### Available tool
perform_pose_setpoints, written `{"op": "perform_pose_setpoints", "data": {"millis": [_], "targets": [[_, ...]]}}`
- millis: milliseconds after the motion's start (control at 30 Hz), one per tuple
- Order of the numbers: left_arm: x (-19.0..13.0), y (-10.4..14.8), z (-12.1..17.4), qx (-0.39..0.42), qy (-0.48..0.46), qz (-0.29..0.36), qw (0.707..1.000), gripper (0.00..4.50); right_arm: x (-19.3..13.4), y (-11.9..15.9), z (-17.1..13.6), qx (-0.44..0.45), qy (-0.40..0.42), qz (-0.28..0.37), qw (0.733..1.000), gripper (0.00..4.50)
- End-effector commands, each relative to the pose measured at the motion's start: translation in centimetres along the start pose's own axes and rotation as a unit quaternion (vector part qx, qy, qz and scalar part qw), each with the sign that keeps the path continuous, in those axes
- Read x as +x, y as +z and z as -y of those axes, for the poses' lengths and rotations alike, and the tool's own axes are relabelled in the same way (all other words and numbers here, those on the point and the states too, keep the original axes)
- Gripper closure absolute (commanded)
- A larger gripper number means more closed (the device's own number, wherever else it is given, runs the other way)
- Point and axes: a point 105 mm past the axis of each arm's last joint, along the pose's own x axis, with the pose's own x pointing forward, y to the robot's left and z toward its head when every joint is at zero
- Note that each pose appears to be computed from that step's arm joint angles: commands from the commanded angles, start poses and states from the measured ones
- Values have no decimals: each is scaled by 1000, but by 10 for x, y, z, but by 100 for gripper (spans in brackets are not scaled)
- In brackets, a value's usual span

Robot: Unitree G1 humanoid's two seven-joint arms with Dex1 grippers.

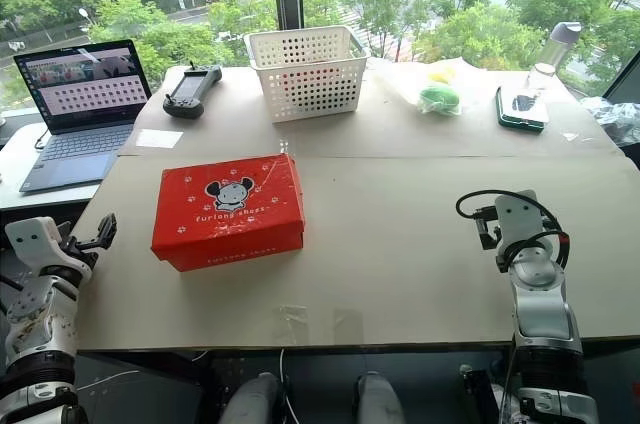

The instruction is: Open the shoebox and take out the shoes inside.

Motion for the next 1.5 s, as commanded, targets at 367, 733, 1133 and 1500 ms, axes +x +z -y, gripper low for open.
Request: {"op": "perform_pose_setpoints", "data": {"millis": [367,733,1133,1500], "targets": [[-43,22,49,158,-432,-140,877,107,-14,90,-82,57,447,61,891,69],[-53,27,48,170,-455,-168,858,450,6,102,-131,17,526,72,847,440],[-4,18,98,236,-421,-104,870,450,0,122,-208,-23,569,85,817,440],[10,15,183,265,-522,-63,808,450,-14,148,-223,-12,566,121,815,440]]}}
